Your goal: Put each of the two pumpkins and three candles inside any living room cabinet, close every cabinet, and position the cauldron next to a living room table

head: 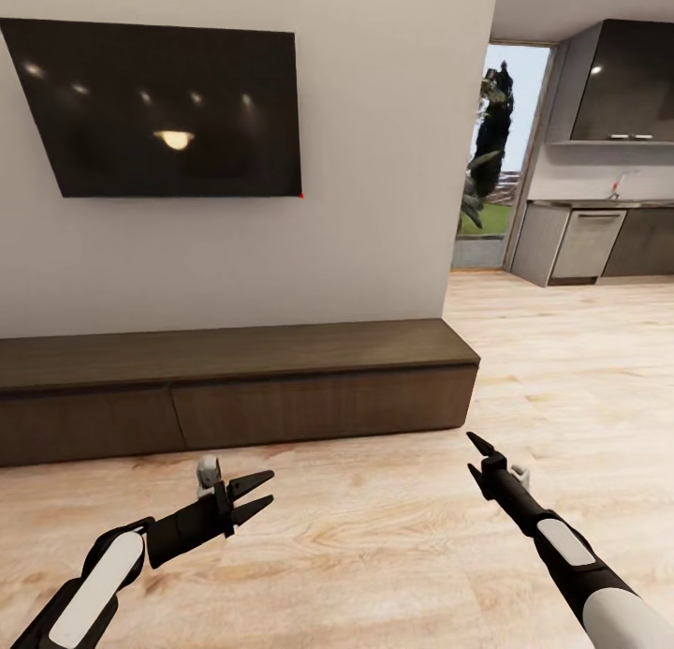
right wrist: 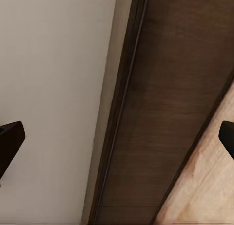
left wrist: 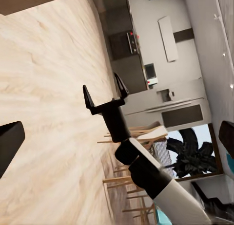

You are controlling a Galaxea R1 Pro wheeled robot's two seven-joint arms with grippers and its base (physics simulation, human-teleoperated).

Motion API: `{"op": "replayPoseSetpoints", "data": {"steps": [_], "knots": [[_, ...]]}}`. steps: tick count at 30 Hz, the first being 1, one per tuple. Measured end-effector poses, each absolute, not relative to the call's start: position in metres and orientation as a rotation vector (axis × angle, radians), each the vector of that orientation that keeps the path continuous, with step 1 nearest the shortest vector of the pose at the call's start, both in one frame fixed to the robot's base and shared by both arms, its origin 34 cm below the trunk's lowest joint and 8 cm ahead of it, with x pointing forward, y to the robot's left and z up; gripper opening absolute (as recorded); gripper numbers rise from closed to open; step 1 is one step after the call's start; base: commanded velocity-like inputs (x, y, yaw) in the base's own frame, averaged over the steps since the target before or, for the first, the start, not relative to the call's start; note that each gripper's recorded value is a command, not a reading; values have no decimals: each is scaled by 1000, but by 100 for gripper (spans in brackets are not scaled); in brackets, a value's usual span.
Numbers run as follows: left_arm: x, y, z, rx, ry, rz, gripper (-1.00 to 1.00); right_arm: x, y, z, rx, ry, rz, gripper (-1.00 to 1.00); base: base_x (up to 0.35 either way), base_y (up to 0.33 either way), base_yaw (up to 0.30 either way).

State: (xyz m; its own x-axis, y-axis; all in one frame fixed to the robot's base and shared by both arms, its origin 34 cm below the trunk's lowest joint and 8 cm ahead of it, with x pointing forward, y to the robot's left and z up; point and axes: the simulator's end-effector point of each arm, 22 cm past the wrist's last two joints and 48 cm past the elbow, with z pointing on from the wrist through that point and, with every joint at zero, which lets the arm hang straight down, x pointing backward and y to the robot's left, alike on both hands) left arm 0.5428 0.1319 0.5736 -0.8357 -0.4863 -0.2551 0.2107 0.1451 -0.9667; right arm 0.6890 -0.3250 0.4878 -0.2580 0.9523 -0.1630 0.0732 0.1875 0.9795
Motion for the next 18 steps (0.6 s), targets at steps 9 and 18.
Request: {"op": "replayPoseSetpoints", "data": {"steps": [9, 18], "knots": [[535, 124, 584, -223, 1862, -1810, 100, 689, -323, 488, 1011, 1552, 1212, 100, 82, 8, 0], [535, 125, 582, -233, 1864, -1812, 100, 689, -325, 491, 1000, 1540, 1213, 100, 86, 0, 0]]}}
